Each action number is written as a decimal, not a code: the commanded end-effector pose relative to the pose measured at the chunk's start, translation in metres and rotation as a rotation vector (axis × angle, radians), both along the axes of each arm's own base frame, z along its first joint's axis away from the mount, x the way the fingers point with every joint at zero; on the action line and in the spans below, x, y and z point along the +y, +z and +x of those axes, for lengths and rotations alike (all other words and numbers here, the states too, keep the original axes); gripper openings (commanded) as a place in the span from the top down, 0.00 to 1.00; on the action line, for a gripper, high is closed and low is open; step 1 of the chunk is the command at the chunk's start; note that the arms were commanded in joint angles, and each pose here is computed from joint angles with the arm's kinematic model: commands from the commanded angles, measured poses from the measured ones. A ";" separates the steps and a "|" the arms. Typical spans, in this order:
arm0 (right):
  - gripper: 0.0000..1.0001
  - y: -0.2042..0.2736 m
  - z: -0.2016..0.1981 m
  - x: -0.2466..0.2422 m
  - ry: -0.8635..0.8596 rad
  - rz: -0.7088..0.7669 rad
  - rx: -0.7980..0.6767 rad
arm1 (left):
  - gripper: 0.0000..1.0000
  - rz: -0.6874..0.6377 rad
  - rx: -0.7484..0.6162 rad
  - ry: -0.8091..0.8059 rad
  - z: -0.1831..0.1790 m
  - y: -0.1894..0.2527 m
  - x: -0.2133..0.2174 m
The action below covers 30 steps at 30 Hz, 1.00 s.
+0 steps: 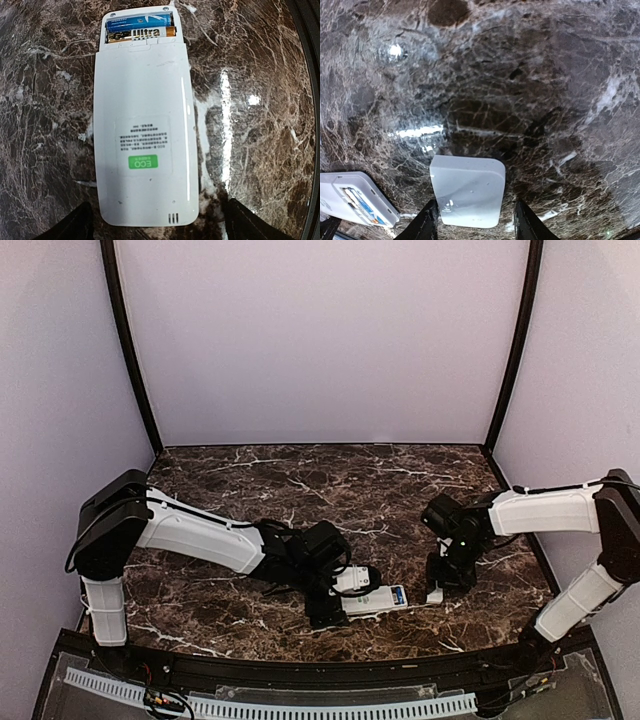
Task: Load the batteries into the remote control
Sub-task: Pick up the battery cover at the center of the board.
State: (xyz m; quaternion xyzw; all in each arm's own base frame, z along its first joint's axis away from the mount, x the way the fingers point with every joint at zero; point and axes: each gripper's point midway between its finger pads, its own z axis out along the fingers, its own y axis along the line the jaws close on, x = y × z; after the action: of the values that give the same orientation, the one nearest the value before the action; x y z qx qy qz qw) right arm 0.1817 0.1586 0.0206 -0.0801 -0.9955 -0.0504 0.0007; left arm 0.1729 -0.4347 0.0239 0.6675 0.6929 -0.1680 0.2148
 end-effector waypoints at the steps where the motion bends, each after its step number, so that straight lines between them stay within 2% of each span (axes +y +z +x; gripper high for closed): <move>1: 0.52 0.000 0.006 0.002 0.021 -0.033 -0.001 | 0.10 0.075 0.019 -0.017 -0.005 -0.013 0.015; 5: 0.55 -0.001 0.008 0.005 0.035 -0.026 -0.005 | 0.10 0.088 0.006 -0.012 -0.003 -0.013 0.017; 16: 0.78 -0.002 0.006 0.015 0.095 -0.010 0.001 | 0.10 0.090 0.007 -0.018 -0.003 -0.012 0.018; 24: 0.82 0.011 0.001 0.042 0.248 0.037 -0.017 | 0.10 0.096 0.008 -0.018 -0.004 -0.014 0.019; 30: 0.82 0.018 0.003 0.059 0.287 0.070 -0.035 | 0.10 0.099 0.012 -0.020 -0.005 -0.015 0.019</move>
State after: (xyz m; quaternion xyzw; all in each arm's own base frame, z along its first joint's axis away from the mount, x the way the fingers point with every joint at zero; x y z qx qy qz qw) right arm 0.1827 0.2061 0.0340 0.0445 -0.9961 -0.0762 -0.0055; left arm 0.1736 -0.4329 0.0231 0.6712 0.6912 -0.1618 0.2135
